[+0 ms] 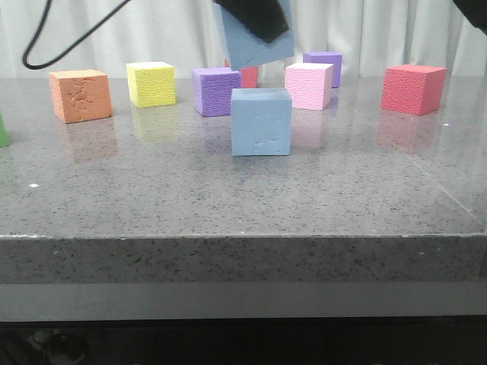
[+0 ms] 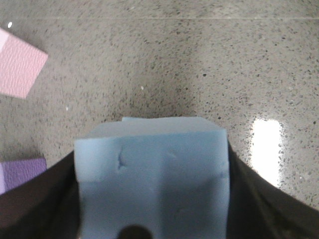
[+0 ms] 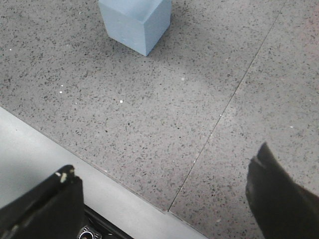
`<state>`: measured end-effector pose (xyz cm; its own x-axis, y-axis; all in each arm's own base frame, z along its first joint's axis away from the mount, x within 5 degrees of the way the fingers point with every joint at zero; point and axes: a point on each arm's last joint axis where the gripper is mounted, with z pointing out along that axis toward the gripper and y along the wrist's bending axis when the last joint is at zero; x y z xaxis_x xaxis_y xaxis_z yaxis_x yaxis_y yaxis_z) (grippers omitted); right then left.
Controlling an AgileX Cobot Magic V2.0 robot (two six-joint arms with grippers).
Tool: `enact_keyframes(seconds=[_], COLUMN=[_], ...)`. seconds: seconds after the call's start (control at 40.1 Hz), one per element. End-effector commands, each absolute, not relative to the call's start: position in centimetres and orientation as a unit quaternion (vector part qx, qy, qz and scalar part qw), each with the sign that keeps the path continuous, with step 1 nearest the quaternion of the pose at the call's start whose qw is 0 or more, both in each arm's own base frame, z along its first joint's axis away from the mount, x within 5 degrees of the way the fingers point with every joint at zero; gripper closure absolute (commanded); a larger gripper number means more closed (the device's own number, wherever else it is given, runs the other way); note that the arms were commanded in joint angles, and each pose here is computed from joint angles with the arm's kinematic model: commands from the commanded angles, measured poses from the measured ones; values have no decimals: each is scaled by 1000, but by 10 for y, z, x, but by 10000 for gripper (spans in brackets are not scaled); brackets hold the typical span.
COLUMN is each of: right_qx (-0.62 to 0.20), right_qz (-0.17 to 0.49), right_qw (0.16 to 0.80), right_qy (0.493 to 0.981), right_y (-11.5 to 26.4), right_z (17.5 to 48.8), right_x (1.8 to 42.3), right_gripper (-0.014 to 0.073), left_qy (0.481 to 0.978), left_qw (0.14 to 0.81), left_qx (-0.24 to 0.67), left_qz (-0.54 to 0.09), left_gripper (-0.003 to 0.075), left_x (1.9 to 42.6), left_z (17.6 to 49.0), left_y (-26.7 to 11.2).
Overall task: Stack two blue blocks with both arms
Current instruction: 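Lift the light-blue cube with the left gripper over the placed cube, then lower the held cube onto the placed light-blue cube and open the left gripper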
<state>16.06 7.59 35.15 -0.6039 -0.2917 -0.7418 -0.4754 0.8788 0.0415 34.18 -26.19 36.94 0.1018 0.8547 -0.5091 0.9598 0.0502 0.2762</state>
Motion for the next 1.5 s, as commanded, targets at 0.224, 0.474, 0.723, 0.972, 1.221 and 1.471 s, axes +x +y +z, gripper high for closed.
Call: enact_keyframes(seconds=[0.224, 0.474, 0.723, 0.972, 1.221, 1.471], right_qx=[-208, -208, -208, -208, -208, -208], right_qz=[124, 124, 124, 124, 124, 124], right_qw=[434, 434, 434, 434, 434, 434], right_qy=[868, 868, 868, 868, 868, 868], right_y=[75, 75, 75, 75, 75, 75], right_z=[367, 367, 367, 367, 367, 367], right_x=[161, 161, 161, 161, 161, 161], right_gripper=[-67, -67, -67, -67, -67, -67], left_qy=[624, 616, 616, 616, 616, 617], left_qw=[352, 335, 340, 338, 339, 372], left_qx=[696, 711, 708, 709, 708, 691], left_qz=[-57, -60, -60, -61, -61, -57], left_gripper=[360, 360, 271, 188, 115, 116], left_x=[339, 342, 346, 346, 346, 337], left_z=[395, 384, 379, 379, 379, 402], left_y=[-262, -266, -269, -269, -269, -262])
